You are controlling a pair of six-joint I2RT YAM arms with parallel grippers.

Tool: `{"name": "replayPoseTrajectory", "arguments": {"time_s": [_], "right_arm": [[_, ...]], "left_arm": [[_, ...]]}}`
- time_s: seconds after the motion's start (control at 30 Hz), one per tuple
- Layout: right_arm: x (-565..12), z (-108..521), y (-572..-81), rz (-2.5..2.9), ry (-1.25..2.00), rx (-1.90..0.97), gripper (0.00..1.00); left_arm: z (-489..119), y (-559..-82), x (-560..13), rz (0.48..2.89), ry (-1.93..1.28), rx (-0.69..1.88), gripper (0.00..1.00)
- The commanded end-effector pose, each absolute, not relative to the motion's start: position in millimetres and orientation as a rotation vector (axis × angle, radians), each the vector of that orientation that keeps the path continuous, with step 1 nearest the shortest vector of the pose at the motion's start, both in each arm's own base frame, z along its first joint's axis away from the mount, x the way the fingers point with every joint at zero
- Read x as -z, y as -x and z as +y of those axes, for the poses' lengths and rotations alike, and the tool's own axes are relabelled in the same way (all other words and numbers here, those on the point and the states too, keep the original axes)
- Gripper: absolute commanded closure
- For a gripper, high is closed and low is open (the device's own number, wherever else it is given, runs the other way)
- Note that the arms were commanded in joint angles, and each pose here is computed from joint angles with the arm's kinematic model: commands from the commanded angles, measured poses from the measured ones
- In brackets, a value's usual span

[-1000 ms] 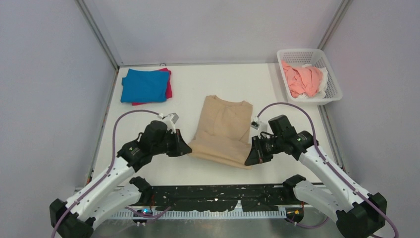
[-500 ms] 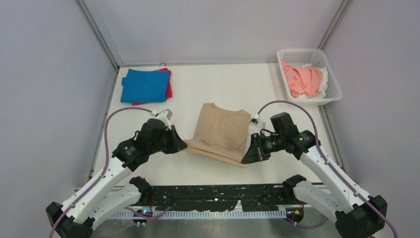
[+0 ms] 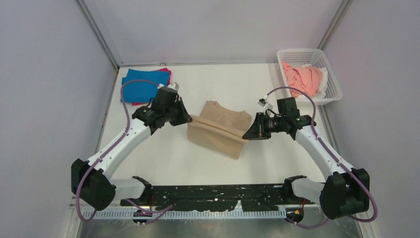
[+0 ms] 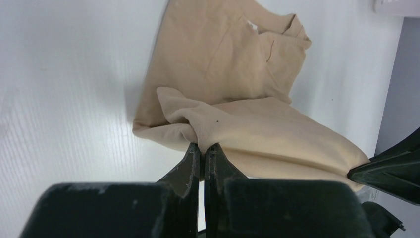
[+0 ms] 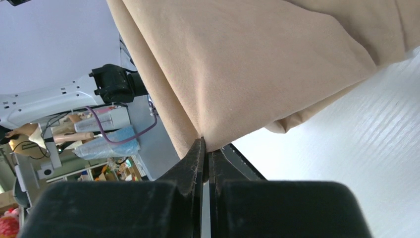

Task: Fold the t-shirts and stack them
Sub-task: Fold the long partially folded tshirt into a neat square

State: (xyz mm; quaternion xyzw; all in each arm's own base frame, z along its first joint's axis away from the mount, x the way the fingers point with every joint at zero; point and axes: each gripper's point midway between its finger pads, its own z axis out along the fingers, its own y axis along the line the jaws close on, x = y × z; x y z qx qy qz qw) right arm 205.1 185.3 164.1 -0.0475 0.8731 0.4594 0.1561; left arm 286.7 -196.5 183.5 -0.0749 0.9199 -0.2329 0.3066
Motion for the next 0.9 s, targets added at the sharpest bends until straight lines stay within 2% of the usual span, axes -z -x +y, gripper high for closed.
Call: {"name": "replayPoseTrajectory", "arguments": {"time_s": [0.0,0.73,0.8,0.87], "right_arm": [[-170,179,-233,2.446,0.111,-1.360,0.94],[-117,162,-318,2.420,-0.249,-1.430,0.94],[-113,160,-324,2.426,-0.277,-1.411,0.89],[-109,152,-334,2.417,-0.324,-1.377,0.67]], "left_arm": [[-195,-337,-211,2.326,0.190,0.558,1.00],[-249,-449,-157,2.492,0.122,0.585,1.00],[-252,-454,-151,2.507,0.113,0.582,0.98],[-254,-458,-143,2.528,0.107,0.583,0.76]]}}
